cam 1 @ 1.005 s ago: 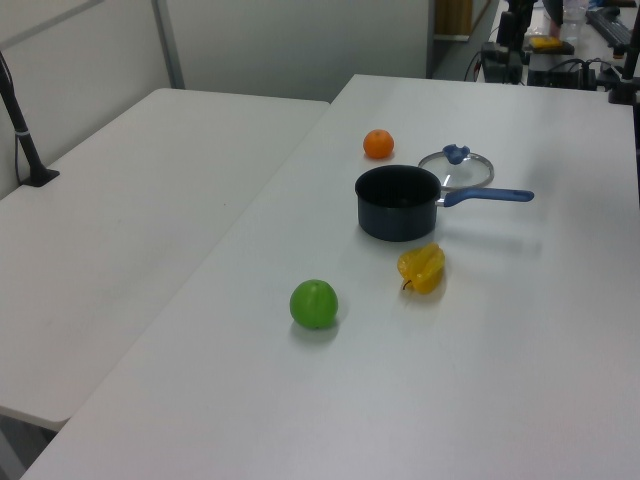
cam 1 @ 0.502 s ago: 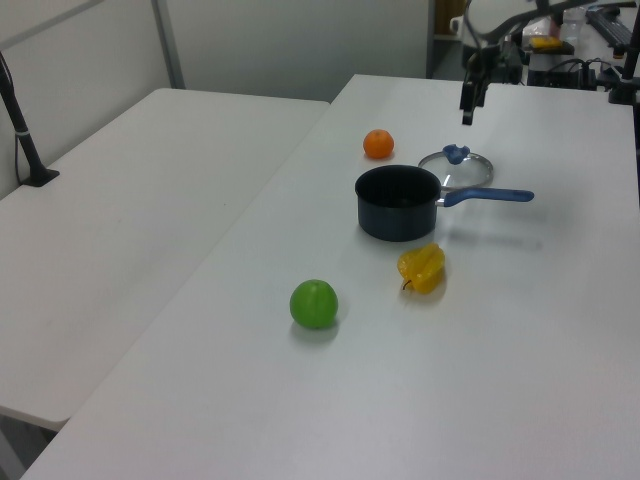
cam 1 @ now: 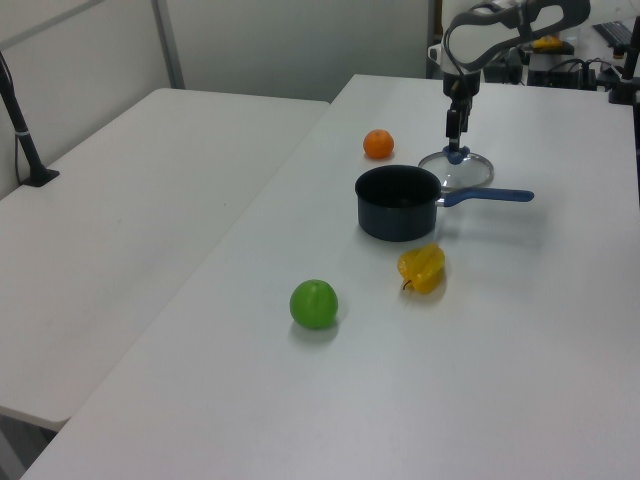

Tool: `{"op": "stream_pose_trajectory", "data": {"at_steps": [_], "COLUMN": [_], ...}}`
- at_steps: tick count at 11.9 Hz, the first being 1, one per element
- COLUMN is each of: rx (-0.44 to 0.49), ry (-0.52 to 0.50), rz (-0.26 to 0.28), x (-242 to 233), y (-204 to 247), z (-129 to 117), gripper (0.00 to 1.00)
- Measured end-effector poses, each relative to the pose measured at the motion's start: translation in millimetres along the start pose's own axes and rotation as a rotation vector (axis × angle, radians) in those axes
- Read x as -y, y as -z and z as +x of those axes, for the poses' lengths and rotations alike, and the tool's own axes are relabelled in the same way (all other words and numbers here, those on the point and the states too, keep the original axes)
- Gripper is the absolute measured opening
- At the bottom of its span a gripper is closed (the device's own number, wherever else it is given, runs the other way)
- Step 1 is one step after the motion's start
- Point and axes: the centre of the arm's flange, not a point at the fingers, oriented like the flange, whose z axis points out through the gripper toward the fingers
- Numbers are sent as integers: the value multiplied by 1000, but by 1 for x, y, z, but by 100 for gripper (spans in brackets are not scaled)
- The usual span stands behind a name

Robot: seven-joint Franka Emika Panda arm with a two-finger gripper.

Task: Close lid
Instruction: 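Move the gripper over the glass lid and lower onto its blue knob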

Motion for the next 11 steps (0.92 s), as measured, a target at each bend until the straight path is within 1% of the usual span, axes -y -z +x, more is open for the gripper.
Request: {"op": "stream_pose_trajectory", "data": {"at_steps": [1, 2, 4, 8, 10, 11], "rx": [-4, -11, -8, 4, 16, 18], "ry": [11, 17, 19, 21, 24, 25], "rz": [-6, -12, -13, -13, -13, -13], "x": [-2, -3, -3, -3, -2, -2], "y": [-3, -5, -8, -15, -23, -24], "z": [1, 2, 2, 3, 3, 3], "gripper": [95, 90, 87, 87, 84, 84]}}
